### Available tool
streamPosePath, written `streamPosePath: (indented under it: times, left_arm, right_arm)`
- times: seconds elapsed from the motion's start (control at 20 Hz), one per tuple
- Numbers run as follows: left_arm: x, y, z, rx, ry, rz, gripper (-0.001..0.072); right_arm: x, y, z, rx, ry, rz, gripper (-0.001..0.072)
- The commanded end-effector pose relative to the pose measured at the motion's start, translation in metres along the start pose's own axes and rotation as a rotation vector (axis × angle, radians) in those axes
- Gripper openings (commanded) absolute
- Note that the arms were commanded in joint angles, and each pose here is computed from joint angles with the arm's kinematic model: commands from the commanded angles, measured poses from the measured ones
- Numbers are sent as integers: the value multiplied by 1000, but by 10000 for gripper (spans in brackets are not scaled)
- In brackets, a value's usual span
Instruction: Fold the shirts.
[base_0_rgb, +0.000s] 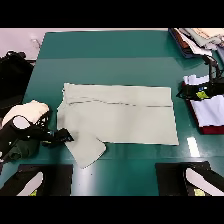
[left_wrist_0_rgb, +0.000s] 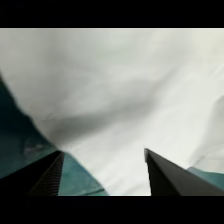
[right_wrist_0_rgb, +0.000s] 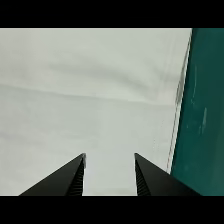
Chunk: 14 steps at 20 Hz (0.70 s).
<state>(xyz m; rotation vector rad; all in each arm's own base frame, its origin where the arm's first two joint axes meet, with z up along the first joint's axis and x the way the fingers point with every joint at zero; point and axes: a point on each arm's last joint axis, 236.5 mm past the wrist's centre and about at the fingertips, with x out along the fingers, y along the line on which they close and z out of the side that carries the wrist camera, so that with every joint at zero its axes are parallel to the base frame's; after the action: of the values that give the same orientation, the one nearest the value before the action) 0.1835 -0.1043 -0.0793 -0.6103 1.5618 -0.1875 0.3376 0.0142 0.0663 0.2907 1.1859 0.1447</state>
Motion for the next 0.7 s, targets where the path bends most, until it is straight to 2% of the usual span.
streamPosePath:
  times: [0.0, 0.05, 0.1, 0.15, 0.3, 0.4, 0.55, 0.65]
  left_arm:
    - [-1, -13, 12, 14, -55, -57, 314]
    - [-3, -15, 14, 22, -61, -59, 236]
    - [-6, -18, 17, 29, -67, -62, 209]
    - [-9, -21, 19, 50, -71, -64, 28]
    - [-17, -28, 20, 78, -67, -72, 23]
    - [-21, -31, 24, 106, -81, -74, 23]
    - [-22, -32, 26, 113, -85, -75, 23]
    - [-22, -32, 26, 113, -85, -74, 23]
  right_arm:
    - [1, -11, -16, 19, 34, -8, 362]
    - [2, -20, -27, 43, 54, -15, 362]
    - [5, -31, -42, 75, 76, -24, 362]
    - [7, -44, -58, 111, 101, -38, 362]
    - [17, -77, -126, 256, 233, -29, 366]
    - [27, -86, -175, 400, 360, 19, 502]
    - [48, -88, -215, 548, 457, 77, 497]
    - [61, -82, -226, 546, 494, 89, 442]
